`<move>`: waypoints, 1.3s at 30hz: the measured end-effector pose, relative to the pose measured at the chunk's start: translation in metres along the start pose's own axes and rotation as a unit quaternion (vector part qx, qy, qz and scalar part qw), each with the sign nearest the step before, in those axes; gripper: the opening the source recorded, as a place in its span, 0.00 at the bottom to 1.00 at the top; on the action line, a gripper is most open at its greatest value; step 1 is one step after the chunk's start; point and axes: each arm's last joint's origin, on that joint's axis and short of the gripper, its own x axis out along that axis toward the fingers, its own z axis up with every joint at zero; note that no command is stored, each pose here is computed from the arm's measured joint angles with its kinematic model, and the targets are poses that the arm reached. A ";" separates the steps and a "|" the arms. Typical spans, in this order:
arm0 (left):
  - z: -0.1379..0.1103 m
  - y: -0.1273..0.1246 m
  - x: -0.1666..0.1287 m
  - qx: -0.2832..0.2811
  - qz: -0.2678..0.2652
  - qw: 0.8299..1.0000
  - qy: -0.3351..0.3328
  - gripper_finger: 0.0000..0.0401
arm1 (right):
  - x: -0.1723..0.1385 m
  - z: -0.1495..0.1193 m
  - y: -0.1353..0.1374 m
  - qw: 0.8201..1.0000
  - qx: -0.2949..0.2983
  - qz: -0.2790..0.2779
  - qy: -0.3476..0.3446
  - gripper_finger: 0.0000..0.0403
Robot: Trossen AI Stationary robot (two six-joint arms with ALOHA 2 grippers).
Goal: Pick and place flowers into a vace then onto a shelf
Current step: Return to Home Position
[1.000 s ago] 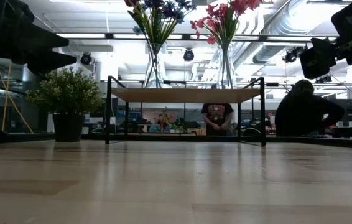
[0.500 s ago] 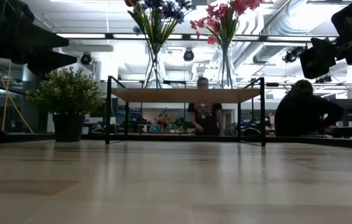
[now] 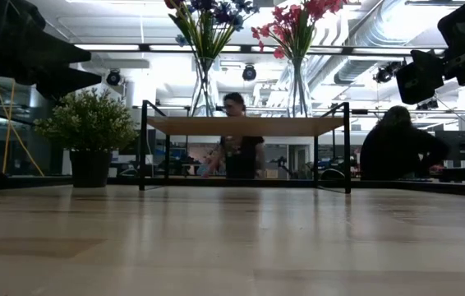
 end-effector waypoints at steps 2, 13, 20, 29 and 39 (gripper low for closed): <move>0.000 0.000 0.000 0.000 0.000 1.000 0.000 0.98 | 0.000 0.000 0.000 1.000 0.000 0.000 0.000 0.54; 0.000 0.000 0.000 0.000 0.000 1.000 0.000 0.98 | 0.000 0.000 0.000 1.000 0.000 0.000 0.000 0.55; 0.000 0.000 0.000 0.000 0.000 1.000 0.000 0.98 | 0.000 0.000 0.000 1.000 0.000 0.000 0.000 0.54; 0.000 0.000 0.000 0.000 0.000 1.000 0.000 0.98 | 0.000 0.000 0.000 1.000 0.000 0.000 0.000 0.55; 0.000 0.000 0.000 0.000 0.000 1.000 0.000 0.98 | 0.000 0.000 0.000 1.000 0.000 0.000 0.000 0.54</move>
